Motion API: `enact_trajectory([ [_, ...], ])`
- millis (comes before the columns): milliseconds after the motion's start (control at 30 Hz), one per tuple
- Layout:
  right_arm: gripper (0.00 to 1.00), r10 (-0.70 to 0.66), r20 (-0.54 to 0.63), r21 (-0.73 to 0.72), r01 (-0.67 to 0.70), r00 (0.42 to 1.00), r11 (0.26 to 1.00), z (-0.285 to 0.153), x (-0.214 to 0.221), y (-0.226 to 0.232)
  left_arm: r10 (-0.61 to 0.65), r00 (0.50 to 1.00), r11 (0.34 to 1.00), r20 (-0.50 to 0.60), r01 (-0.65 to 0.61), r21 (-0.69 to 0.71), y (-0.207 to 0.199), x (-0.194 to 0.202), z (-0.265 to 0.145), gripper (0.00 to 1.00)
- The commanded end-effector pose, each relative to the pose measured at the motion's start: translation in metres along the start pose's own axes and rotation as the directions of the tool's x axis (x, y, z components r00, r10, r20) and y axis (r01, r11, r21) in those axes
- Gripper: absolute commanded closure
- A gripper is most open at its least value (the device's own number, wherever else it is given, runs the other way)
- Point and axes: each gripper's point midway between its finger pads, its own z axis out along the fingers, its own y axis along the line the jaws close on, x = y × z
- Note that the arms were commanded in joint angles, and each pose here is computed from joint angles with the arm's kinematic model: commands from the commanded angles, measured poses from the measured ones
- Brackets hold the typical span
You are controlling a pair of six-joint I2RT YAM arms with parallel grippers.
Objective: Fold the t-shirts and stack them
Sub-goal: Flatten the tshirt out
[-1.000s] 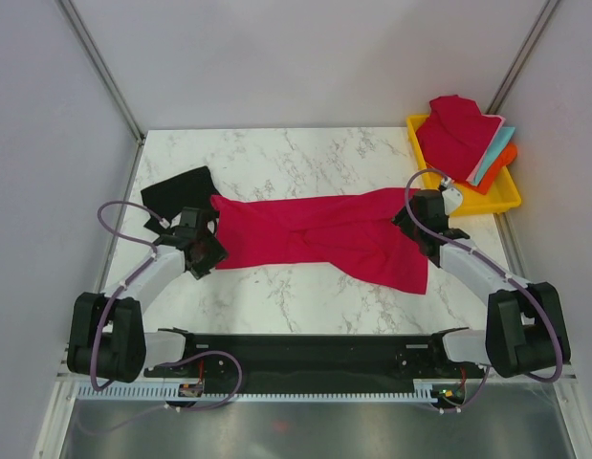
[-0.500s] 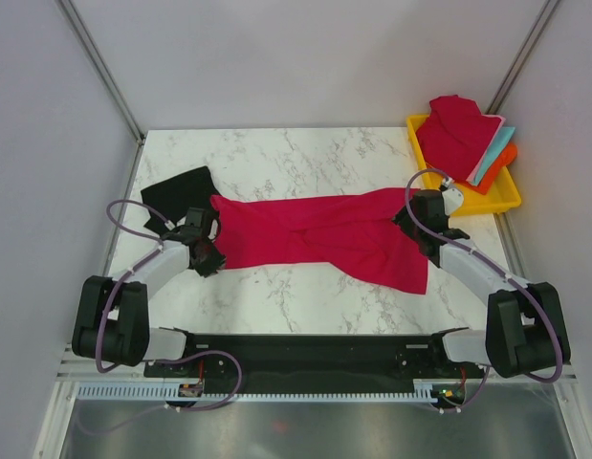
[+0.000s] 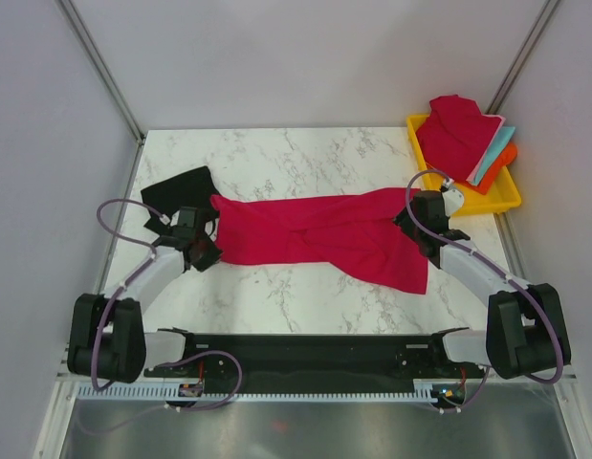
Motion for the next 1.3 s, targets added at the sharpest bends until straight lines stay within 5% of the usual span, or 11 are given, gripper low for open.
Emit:
enact_trajectory([
  [0,0.38,0.014,0.046,-0.014,-0.013,0.999,1.0,-0.002,-0.011,0.005,0.008,0.989,0.99,0.147,-0.028,0.136,-0.019,-0.028,-0.026,0.98],
  [167,0.33,0.011,0.038,-0.016,-0.011,0.999,1.0,0.0,-0.009,0.006,0.007,0.979,0.985,0.206,-0.043,0.169,-0.018,-0.033,-0.04,0.95],
  [267,0.31,0.009,0.037,-0.015,-0.009,0.999,1.0,0.0,-0.009,0.006,0.027,0.98,0.981,0.199,-0.064,0.184,-0.022,-0.032,-0.041,0.74],
  [400,0.31,0.01,0.032,-0.015,-0.01,0.999,1.0,0.001,-0.008,0.006,0.048,0.984,0.979,0.171,-0.081,0.186,-0.027,-0.03,-0.034,0.68],
  [533,0.31,0.009,0.027,-0.021,-0.009,1.0,1.0,0.001,-0.007,0.007,0.063,0.989,0.976,0.131,-0.089,0.198,-0.032,-0.025,-0.024,0.44],
  [1200,0.3,0.014,0.016,-0.004,-0.014,1.0,1.0,0.006,-0.004,0.001,0.019,0.999,0.999,-0.031,-0.018,0.043,-0.008,-0.007,0.015,0.53],
  [1267,0.3,0.013,0.012,0.014,-0.013,1.0,1.0,0.011,-0.004,-0.002,0.019,1.0,0.998,-0.019,-0.018,0.052,-0.008,-0.008,0.013,0.64],
])
